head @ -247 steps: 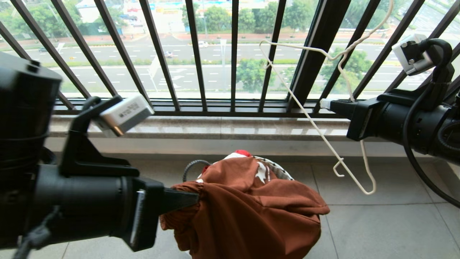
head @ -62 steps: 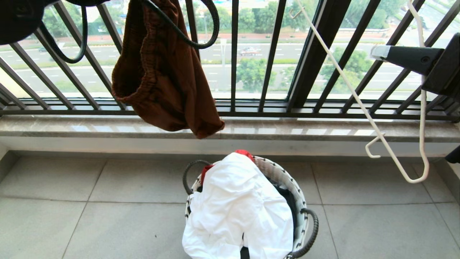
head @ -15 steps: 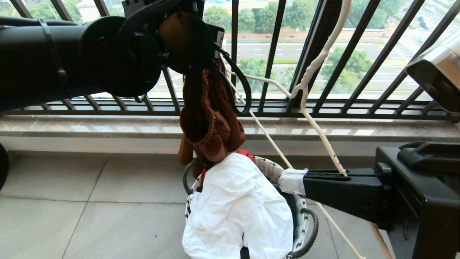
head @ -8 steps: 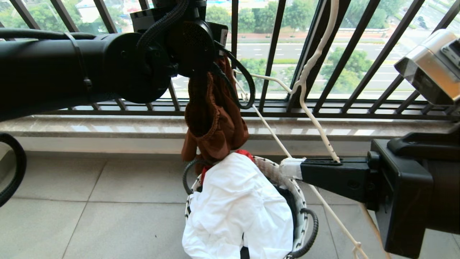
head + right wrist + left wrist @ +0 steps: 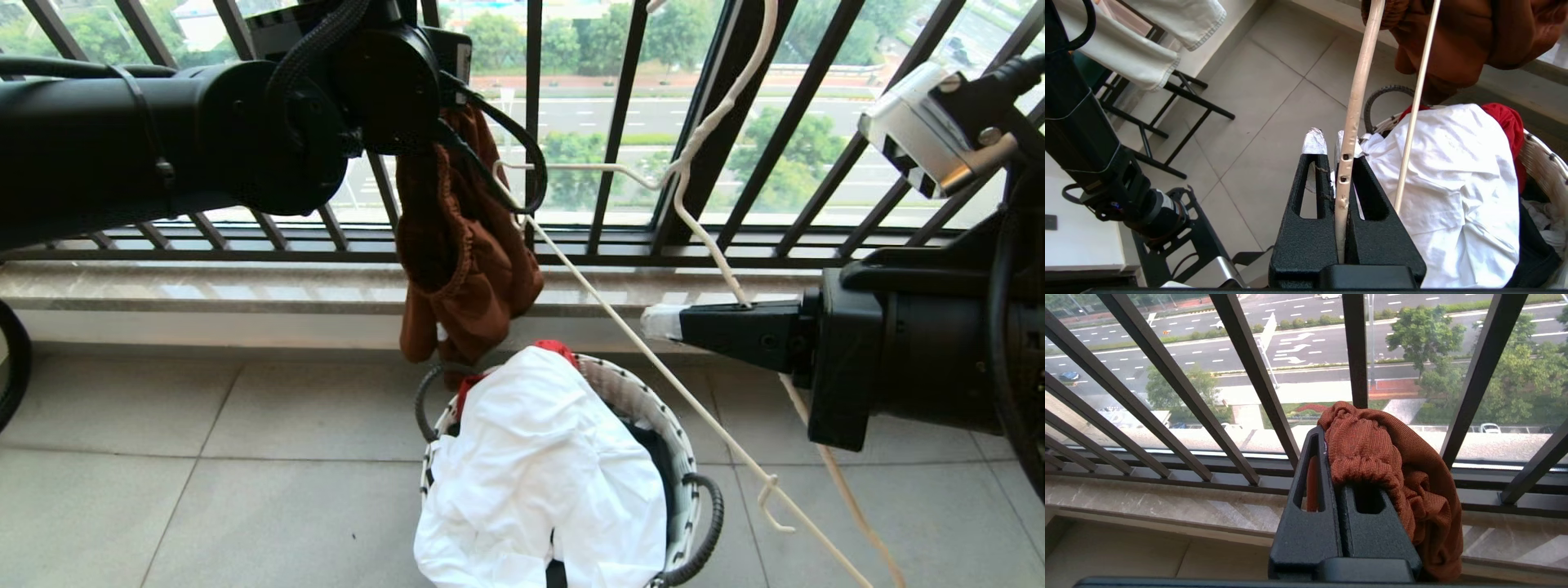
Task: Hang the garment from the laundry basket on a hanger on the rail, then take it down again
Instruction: Hang the clothes on the clothes rack
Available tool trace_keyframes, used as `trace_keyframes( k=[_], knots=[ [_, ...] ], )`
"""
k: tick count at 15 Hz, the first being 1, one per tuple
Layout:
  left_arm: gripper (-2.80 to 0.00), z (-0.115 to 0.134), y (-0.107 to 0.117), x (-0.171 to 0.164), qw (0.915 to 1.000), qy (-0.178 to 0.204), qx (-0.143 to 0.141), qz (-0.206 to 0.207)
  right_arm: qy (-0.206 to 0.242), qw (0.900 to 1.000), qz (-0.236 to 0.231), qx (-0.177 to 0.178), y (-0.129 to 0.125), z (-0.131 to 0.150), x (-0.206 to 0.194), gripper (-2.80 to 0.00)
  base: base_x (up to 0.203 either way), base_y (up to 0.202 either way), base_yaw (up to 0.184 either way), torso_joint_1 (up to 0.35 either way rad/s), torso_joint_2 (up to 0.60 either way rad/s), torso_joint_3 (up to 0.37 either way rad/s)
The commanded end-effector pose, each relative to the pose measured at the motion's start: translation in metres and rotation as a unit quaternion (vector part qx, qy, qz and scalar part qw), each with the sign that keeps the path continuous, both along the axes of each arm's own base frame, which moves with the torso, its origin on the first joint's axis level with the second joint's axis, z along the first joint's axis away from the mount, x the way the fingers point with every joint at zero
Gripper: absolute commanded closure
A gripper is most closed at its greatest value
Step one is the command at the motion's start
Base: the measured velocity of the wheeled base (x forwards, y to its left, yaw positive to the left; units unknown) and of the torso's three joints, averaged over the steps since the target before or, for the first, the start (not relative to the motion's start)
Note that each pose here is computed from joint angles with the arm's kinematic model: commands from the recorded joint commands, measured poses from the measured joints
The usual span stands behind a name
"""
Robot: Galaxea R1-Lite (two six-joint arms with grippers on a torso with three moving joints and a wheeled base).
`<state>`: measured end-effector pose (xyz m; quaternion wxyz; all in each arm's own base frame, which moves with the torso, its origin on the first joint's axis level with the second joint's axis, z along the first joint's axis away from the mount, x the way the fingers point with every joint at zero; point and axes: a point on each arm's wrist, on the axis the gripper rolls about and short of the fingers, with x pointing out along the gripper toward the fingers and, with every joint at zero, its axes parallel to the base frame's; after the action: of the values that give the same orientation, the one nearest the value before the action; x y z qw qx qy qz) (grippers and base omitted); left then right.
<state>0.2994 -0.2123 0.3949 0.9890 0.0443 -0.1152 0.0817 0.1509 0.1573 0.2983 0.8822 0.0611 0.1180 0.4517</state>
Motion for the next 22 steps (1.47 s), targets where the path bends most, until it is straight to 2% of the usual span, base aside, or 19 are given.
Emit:
trace_keyframes(
  k=[1, 5, 7, 9, 12, 14, 20, 22],
  knots=[
    [0.0, 0.004, 0.007, 0.0, 0.9999, -0.006, -0.004, 0.01, 0.002, 1.0, 0.025, 0.003, 0.002, 0.001, 0.002, 0.0, 0.0, 0.0, 0.0, 0.0, 0.0, 0.0],
    [0.0, 0.01, 0.017, -0.001, 0.9997, -0.013, -0.005, 0.022, 0.007, 0.997, 0.082, 0.007, 0.006, 0.002, 0.001, 0.0, 0.0, 0.0, 0.0, 0.0, 0.0, 0.0],
    [0.0, 0.014, 0.021, -0.004, 0.9995, -0.017, -0.008, 0.025, 0.013, 0.996, 0.09, 0.002, 0.012, -0.002, 0.007, 0.0, 0.0, 0.0, 0.0, 0.0, 0.0, 0.0],
    [0.0, 0.014, 0.022, -0.004, 0.9995, -0.018, -0.009, 0.025, -0.004, 0.995, 0.097, -0.007, 0.015, -0.002, 0.01, 0.0, 0.0, 0.0, 0.0, 0.0, 0.0, 0.0],
    [0.0, 0.018, 0.024, -0.007, 0.9994, -0.022, -0.013, 0.025, -0.009, 0.996, 0.082, -0.018, 0.012, -0.006, 0.021, 0.0, 0.0, 0.0, 0.0, 0.0, 0.0, 0.0],
    [0.0, 0.018, 0.03, -0.004, 0.9991, -0.022, -0.013, 0.034, -0.006, 0.995, 0.095, -0.019, 0.012, -0.008, 0.022, 0.0, 0.0, 0.0, 0.0, 0.0, 0.0, 0.0],
    [0.0, 0.01, 0.044, 0.011, 0.9981, -0.012, -0.006, 0.06, -0.007, 0.997, 0.08, -0.016, 0.007, -0.006, 0.027, 0.0, 0.0, 0.0, 0.0, 0.0, 0.0, 0.0],
    [0.0, 0.009, 0.045, 0.01, 0.9989, -0.012, 0.0, 0.045, -0.005, 0.997, 0.081, -0.017, 0.008, -0.007, 0.027, 0.0, 0.0, 0.0, 0.0, 0.0, 0.0, 0.0]
  ],
)
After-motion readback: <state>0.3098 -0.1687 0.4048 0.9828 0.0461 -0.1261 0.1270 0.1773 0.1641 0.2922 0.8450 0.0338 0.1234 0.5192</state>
